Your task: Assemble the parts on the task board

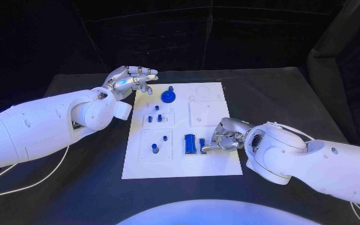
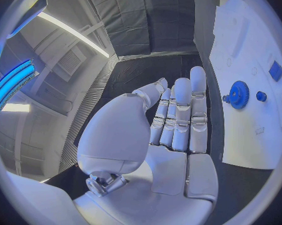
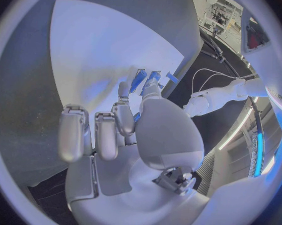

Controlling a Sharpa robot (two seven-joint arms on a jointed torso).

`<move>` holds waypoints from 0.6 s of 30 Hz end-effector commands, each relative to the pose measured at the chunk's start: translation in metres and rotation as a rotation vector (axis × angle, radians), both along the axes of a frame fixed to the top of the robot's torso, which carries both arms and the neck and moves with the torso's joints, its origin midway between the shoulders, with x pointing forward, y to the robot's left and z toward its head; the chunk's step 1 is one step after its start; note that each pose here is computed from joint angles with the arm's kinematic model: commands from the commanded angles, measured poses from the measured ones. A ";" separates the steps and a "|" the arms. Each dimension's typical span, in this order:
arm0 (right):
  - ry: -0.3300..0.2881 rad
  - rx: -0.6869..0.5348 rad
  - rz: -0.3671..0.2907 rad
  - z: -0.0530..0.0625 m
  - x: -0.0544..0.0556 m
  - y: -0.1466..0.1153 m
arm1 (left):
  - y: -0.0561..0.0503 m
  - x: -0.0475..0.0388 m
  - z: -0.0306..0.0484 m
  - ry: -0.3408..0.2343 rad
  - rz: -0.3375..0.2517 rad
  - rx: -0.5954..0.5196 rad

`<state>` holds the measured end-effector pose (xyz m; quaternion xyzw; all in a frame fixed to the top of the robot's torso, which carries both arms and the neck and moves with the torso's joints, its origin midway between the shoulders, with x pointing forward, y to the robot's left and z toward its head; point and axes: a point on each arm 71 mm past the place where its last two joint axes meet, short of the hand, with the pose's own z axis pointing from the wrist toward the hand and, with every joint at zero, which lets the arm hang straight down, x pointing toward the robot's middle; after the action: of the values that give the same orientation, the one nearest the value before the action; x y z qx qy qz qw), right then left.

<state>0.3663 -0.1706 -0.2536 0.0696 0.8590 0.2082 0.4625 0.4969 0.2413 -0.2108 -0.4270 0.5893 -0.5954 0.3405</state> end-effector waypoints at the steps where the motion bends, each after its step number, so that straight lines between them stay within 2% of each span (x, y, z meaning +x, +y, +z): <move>1: 0.031 -0.003 0.060 -0.002 -0.002 0.003 | -0.002 0.0001 0.0010 -0.002 -0.011 -0.007; 18: -0.006 -0.031 0.032 -0.006 0.009 0.005 | -0.001 -0.0002 0.0012 -0.002 -0.010 -0.007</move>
<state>0.3733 -0.1648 -0.2604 0.0512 0.8651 0.2078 0.4537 0.4968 0.2411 -0.2109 -0.4271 0.5898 -0.5951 0.3399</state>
